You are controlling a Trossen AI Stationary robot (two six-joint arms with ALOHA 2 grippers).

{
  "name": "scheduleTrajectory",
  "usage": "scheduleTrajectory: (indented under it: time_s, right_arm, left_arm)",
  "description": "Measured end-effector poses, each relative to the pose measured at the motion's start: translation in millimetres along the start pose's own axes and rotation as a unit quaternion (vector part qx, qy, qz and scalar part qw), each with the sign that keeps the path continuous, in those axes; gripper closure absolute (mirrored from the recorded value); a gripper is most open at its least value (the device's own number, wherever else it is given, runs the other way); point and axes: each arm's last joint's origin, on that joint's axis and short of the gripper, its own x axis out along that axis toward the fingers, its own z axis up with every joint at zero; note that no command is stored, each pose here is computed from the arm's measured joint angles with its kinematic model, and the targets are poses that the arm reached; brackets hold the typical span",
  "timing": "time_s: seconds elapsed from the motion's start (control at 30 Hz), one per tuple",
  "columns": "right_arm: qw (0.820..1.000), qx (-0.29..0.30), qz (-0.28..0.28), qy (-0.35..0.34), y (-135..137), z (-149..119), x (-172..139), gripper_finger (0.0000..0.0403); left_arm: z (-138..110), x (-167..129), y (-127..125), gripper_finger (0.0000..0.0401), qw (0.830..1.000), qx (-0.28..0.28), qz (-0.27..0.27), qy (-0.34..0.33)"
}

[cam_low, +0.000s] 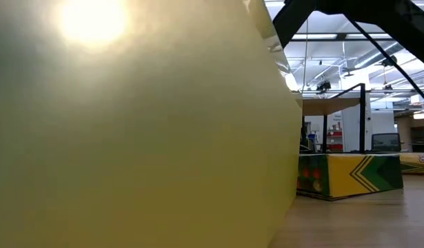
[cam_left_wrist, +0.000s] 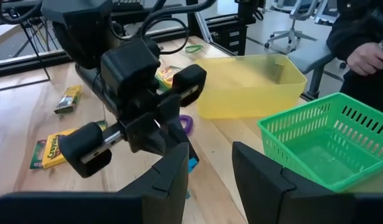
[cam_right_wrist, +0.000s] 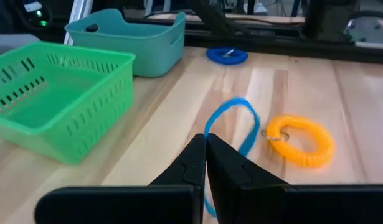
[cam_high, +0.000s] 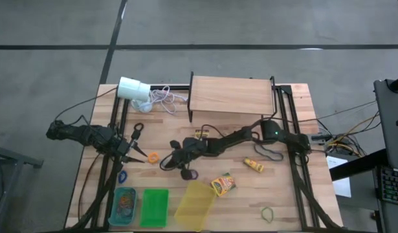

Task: Pick & Place Office Desk Supplies
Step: Put the blue rubberband into the blue bin

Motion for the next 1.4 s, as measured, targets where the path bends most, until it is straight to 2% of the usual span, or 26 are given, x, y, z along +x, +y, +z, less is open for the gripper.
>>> scheduleTrajectory:
  time_s: [0.17, 0.53, 0.87, 1.07, 1.23, 1.4]
  right_arm:
    - [1.0, 0.003, 0.001, 0.012, 1.8, -2.0, 0.7, 0.0395]
    - [0.995, 0.045, -0.006, 0.094, 1.0, -7.8, 2.0, 0.0394]
    - [0.992, 0.052, -0.006, 0.112, 1.3, -11.3, 1.2, 0.0391]
    - [0.992, 0.062, -0.007, 0.11, 1.3, -10.8, 1.2, 0.0348]
    - [0.993, 0.043, -0.005, 0.109, 1.3, -10.3, 1.2, 0.0307]
    - [0.994, 0.035, -0.005, 0.107, 2.3, -2.6, -1.8, 0.0291]
  left_arm:
    - [-0.4, 0.1, 0.0, 0.0274, 1.0, 0.0, 0.0, 0.002]
    - [-0.5, 0.1, 0.0, 0.0274, 1.0, 0.0, 0.0, 0.003]
    - [-0.4, 0.1, 0.0, 0.0274, 1.0, 0.0, 0.0, 0.002]
    - [-0.4, 0.1, 0.0, 0.0274, 1.0, 0.0, 0.0, 0.002]
    - [-0.4, 0.1, 0.0, 0.0274, 1.0, 0.0, 0.0, 0.002]
    - [-0.4, 0.1, 0.0, 0.0274, 1.0, -0.001, 0.0, 0.003]
